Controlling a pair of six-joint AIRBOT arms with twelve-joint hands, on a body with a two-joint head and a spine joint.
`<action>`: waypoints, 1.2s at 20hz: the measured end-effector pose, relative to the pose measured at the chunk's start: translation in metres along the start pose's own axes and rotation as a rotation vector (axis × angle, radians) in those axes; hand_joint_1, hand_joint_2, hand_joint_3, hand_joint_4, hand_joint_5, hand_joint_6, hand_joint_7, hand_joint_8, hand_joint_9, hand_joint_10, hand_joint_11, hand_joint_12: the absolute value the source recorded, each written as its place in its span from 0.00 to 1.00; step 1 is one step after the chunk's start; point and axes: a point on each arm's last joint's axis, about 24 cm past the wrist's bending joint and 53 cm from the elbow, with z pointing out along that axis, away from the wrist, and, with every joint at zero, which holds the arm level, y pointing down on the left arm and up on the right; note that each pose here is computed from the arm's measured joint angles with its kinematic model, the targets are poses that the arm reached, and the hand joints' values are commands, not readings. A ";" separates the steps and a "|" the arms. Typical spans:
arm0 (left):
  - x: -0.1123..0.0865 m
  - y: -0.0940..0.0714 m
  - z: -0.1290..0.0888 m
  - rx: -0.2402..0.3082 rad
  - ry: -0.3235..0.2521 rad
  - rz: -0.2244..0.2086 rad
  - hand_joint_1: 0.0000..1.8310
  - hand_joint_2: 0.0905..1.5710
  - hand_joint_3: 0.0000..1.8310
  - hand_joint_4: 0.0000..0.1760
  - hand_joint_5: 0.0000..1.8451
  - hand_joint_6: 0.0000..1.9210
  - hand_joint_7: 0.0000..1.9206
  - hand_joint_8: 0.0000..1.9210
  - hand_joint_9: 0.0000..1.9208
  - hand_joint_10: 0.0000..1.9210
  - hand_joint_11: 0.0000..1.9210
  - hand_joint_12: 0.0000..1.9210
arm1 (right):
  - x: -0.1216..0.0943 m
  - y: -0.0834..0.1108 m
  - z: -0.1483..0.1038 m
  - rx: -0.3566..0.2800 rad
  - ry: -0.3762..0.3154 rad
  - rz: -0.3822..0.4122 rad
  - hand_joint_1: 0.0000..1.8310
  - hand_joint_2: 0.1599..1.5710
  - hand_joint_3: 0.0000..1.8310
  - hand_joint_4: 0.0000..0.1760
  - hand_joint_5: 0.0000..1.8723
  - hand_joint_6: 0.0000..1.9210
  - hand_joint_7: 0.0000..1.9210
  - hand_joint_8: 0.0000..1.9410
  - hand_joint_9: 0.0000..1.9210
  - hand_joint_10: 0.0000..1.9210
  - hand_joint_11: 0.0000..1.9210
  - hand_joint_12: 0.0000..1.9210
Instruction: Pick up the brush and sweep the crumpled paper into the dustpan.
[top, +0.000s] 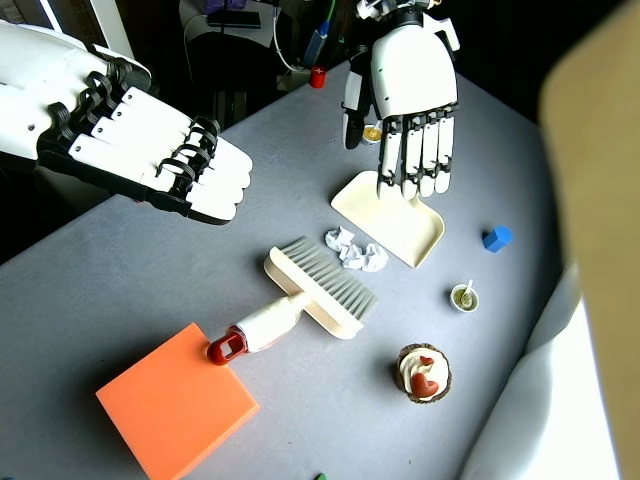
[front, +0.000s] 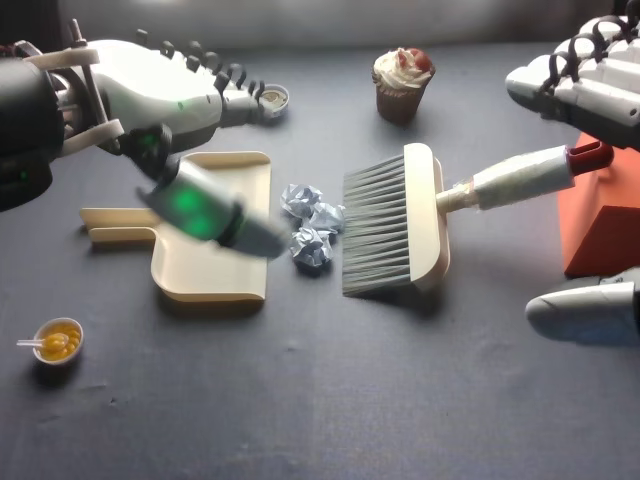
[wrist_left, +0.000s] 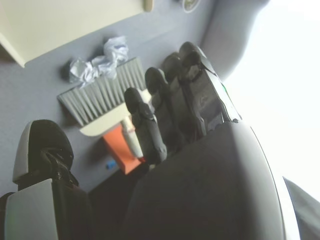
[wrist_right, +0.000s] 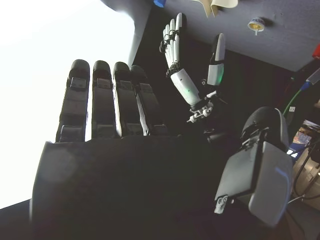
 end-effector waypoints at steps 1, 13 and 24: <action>-0.002 -0.001 0.000 0.000 -0.004 -0.001 0.00 0.48 0.00 0.00 0.05 0.00 0.06 0.00 0.05 0.00 0.03 0.02 | -0.001 0.000 0.000 0.001 -0.005 -0.001 0.00 0.47 0.02 0.00 0.00 0.00 0.02 0.00 0.02 0.00 0.02 0.01; -0.004 0.022 0.007 -0.048 -0.013 0.094 0.09 0.49 0.00 0.00 0.02 0.00 0.03 0.00 0.03 0.00 0.02 0.01 | 0.026 0.002 -0.003 -0.007 0.085 -0.011 0.00 0.49 0.01 0.00 0.00 0.00 0.00 0.00 0.01 0.00 0.01 0.00; -0.005 0.076 0.020 -0.144 -0.004 0.134 0.38 0.48 0.00 0.00 0.00 0.00 0.01 0.00 0.02 0.00 0.03 0.01 | 0.024 -0.006 -0.002 0.020 0.080 0.045 0.00 0.51 0.01 0.00 0.00 0.00 0.01 0.00 0.01 0.00 0.01 0.00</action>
